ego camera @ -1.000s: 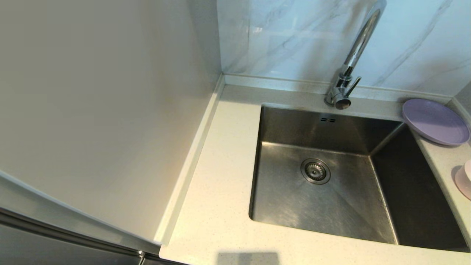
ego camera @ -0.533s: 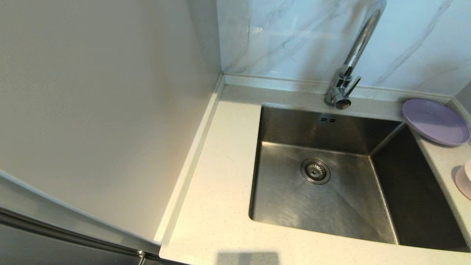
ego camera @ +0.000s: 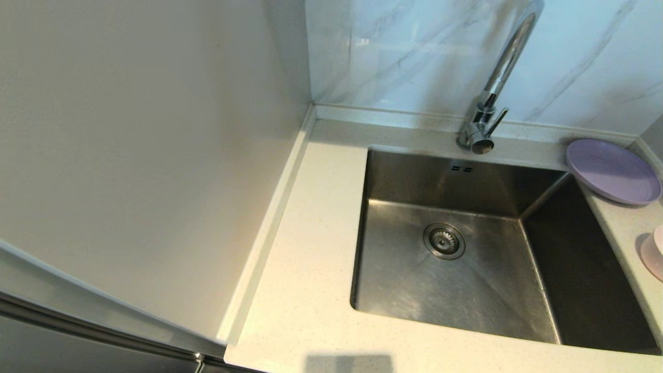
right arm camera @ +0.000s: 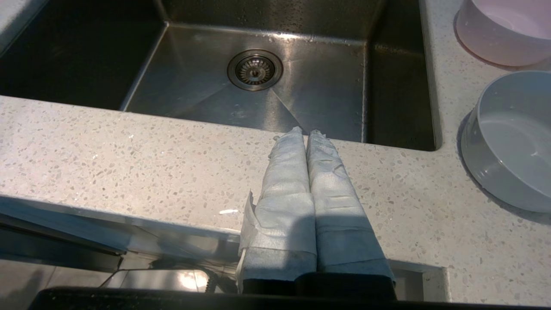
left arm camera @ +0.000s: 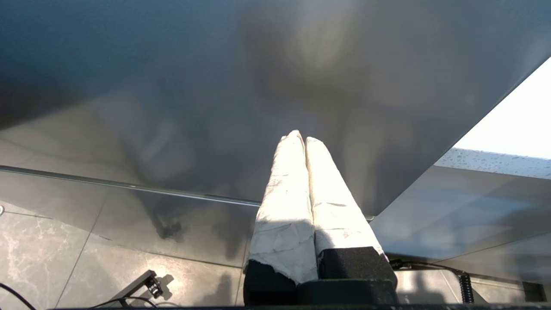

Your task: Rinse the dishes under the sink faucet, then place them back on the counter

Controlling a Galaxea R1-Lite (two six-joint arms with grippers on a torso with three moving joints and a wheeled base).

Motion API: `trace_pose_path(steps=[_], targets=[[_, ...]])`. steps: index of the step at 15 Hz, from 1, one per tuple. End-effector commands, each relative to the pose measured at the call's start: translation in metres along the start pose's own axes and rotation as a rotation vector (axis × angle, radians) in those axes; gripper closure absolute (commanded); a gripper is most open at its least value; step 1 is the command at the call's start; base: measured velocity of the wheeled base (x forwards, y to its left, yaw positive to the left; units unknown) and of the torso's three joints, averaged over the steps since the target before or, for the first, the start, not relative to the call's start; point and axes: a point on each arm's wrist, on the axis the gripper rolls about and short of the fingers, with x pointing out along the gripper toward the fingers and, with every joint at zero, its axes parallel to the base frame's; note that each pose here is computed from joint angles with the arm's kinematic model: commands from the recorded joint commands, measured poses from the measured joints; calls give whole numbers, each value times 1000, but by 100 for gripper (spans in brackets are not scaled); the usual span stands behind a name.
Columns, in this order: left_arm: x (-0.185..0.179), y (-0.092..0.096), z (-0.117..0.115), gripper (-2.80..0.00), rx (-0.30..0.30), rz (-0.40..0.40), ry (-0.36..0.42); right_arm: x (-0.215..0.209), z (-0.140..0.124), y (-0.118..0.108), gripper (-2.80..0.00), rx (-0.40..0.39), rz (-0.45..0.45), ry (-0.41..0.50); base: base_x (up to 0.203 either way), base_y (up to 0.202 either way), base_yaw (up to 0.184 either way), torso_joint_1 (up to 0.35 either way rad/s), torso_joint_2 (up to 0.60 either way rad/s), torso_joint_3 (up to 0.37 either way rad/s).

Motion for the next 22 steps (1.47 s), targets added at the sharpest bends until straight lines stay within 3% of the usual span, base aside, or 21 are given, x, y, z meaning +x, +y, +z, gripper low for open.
trace_pose_path(steps=[1, 22], targets=[[0, 0, 0, 0, 0, 1, 0, 1, -3, 0, 0, 0, -2, 12, 0, 0, 0, 0, 0, 0], [0, 0, 0, 0, 0, 1, 0, 1, -3, 0, 0, 0, -2, 12, 0, 0, 0, 0, 0, 0]])
